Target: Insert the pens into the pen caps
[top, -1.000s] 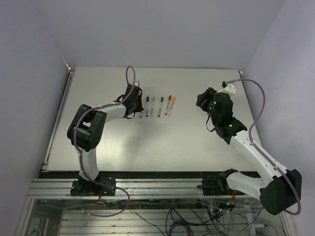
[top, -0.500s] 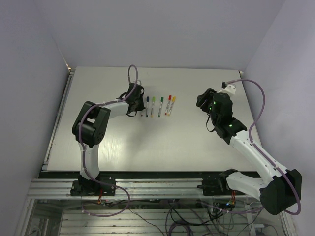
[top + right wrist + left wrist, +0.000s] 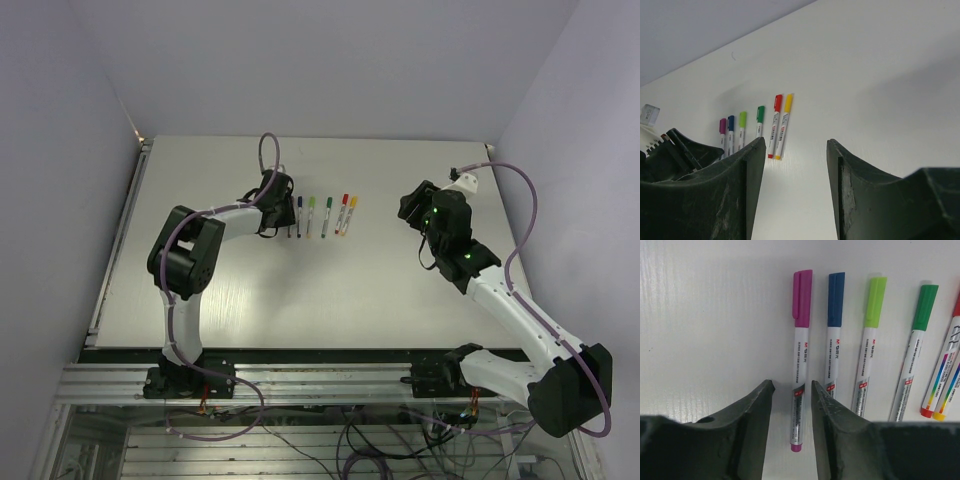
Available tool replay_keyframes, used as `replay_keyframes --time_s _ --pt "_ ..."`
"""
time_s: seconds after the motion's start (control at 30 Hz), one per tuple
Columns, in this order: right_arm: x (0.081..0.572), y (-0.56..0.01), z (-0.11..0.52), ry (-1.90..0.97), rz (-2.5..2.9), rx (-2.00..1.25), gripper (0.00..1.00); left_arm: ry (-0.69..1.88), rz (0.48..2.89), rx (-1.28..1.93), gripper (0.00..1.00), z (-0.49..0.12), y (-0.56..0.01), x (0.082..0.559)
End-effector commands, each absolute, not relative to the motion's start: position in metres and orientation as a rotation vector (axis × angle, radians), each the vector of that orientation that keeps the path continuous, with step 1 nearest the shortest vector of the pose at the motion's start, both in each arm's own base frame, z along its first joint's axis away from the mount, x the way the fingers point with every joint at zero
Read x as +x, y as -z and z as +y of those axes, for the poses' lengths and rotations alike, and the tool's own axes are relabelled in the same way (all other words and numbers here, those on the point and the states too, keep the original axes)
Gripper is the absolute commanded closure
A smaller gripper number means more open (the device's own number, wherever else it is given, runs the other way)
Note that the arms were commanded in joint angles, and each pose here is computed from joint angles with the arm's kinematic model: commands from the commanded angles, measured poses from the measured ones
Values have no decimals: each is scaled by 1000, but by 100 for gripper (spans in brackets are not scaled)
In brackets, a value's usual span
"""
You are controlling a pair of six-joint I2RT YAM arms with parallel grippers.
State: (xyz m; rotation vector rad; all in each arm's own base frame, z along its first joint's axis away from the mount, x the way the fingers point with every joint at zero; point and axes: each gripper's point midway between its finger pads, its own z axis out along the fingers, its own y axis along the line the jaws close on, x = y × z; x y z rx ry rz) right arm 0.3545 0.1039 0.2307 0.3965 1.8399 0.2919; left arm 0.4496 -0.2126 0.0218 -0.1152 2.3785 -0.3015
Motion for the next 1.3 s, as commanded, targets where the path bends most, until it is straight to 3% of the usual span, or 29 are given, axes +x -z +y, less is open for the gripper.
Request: replay_keyframes --time_s 0.0,0.57,0.8,1.07,1.27 --pt "354 -232 103 -302 1828 408 49 280 2355 -139 52 -207 -39 455" --pt "356 -242 83 -228 1796 404 52 240 2171 -170 54 -183 -138 450" --pt "356 -224 25 -248 1789 584 53 266 2080 -182 53 -156 -173 429" --pt "328 -193 -57 -160 1752 892 51 201 1971 -374 54 -77 -205 395" --pt "306 -179 -70 -44 1807 946 43 121 1957 -401 53 -51 -218 366"
